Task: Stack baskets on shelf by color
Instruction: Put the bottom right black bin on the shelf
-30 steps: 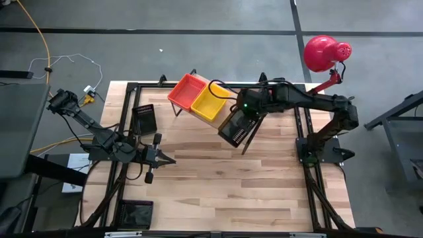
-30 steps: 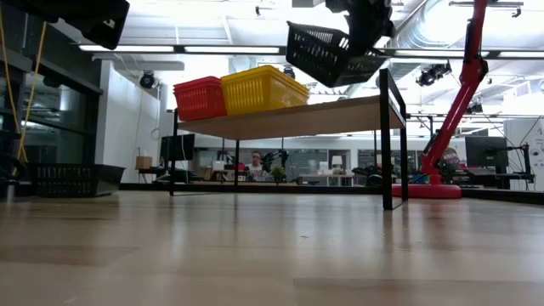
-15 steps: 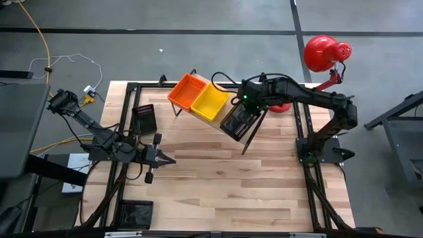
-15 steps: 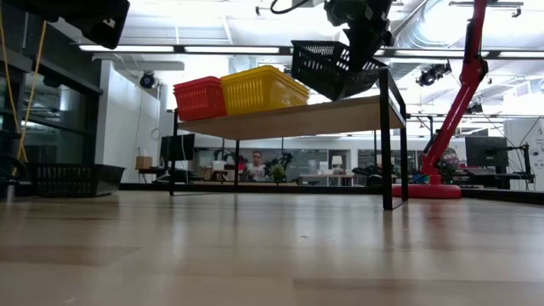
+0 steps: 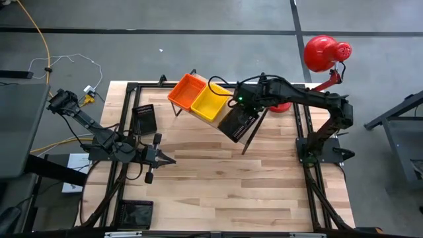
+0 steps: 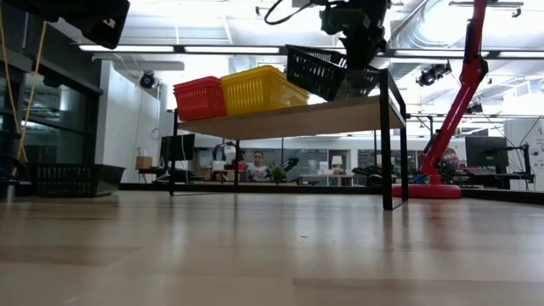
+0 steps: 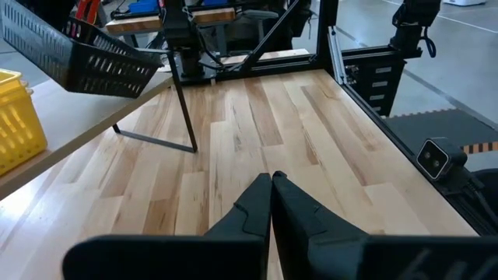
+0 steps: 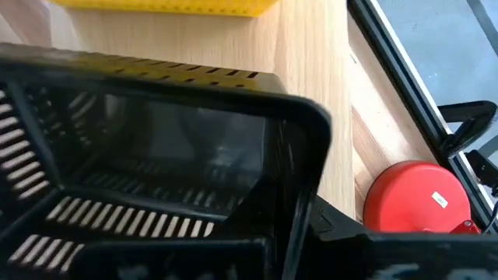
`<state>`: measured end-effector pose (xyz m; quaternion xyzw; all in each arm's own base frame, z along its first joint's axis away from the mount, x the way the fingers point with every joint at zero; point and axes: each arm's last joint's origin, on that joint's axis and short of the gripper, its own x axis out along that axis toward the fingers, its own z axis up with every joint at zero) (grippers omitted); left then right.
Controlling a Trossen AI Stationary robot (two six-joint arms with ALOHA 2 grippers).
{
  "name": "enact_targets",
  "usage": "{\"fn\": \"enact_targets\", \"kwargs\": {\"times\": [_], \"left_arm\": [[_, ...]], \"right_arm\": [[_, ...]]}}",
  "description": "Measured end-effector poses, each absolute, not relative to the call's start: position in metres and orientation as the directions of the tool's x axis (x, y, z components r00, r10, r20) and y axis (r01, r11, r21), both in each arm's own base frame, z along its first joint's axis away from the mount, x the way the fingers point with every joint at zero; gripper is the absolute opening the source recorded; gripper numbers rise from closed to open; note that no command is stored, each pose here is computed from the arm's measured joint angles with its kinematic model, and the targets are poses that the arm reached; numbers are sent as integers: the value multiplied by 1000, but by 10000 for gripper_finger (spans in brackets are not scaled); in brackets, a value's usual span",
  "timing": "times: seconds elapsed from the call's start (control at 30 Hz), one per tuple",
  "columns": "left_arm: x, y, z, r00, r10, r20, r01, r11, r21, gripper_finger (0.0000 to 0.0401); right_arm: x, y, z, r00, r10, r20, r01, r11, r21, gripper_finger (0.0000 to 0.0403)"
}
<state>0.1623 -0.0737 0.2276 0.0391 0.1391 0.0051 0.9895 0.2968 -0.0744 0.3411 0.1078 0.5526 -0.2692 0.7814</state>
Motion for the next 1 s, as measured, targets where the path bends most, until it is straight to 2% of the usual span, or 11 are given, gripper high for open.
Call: {"fn": "enact_targets", "kwargs": {"times": [0.37, 0.77, 1.0], "left_arm": [[162, -74, 228, 961, 21, -275, 1, 997, 79, 0], [162, -74, 228, 961, 21, -275, 1, 997, 79, 0], [162, -74, 228, 961, 21, -275, 1, 997, 79, 0]], "right_arm": [[297, -75, 338, 215, -307, -927, 540, 828, -149, 8], [297, -77, 339, 202, -381, -902, 545, 809, -220, 120], [283, -64, 355, 240, -386, -891, 484, 843, -234, 139]]}}
